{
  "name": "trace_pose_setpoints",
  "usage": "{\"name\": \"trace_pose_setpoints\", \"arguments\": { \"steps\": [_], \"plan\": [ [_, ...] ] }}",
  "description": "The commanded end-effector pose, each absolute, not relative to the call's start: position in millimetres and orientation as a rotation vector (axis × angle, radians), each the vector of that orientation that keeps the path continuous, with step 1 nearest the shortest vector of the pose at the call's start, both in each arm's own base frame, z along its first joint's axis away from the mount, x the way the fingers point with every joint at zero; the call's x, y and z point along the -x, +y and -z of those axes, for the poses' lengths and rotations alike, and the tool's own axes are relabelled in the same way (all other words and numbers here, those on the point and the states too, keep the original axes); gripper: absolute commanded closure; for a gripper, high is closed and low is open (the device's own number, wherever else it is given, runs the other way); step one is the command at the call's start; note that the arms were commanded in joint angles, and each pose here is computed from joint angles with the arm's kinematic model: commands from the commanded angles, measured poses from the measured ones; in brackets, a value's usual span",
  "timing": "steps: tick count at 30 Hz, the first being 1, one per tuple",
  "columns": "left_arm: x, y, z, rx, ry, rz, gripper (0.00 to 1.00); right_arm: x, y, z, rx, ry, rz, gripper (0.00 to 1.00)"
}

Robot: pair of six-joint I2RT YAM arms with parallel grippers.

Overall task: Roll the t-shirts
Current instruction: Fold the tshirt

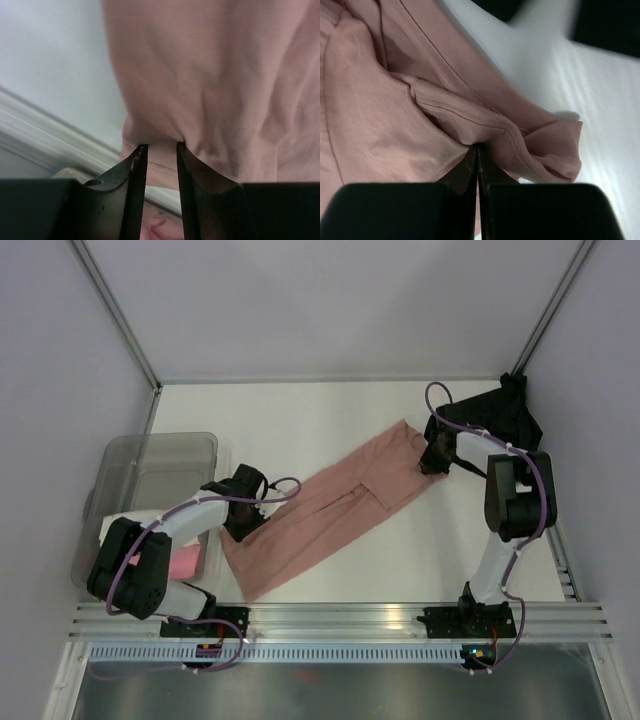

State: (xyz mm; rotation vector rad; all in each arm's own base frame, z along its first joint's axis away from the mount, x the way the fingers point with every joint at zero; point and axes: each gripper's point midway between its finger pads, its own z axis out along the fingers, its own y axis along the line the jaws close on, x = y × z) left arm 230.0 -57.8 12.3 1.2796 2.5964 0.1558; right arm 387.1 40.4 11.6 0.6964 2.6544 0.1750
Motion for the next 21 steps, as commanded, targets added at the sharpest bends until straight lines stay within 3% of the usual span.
{"name": "trace_pose_setpoints", "arguments": {
  "steps": [1, 12, 15, 21],
  "plan": [
    [-153.1, -59.9, 6.8, -1.482, 2.763, 0.113, 0.63, -415.2, 65.3, 25.5, -0.689, 2.703, -0.141, 1.00],
    [-126.9, -110.4, -17.1, -1.679, 2.617, 0.393, 0.60, -546.3, 123.0, 35.0, -0.664, 2.639, -0.224, 1.00],
    [-128.1, -114.8, -15.0, -1.737, 2.617, 0.360, 0.60, -588.3, 146.1, 4.7, -0.617, 2.550, -0.366, 1.00],
    [-145.0, -140.9, -59.0, -1.647, 2.519, 0.435, 0.58, -620.1, 169.4, -68.2, -0.501, 2.378, -0.574, 0.97]
  ]
}}
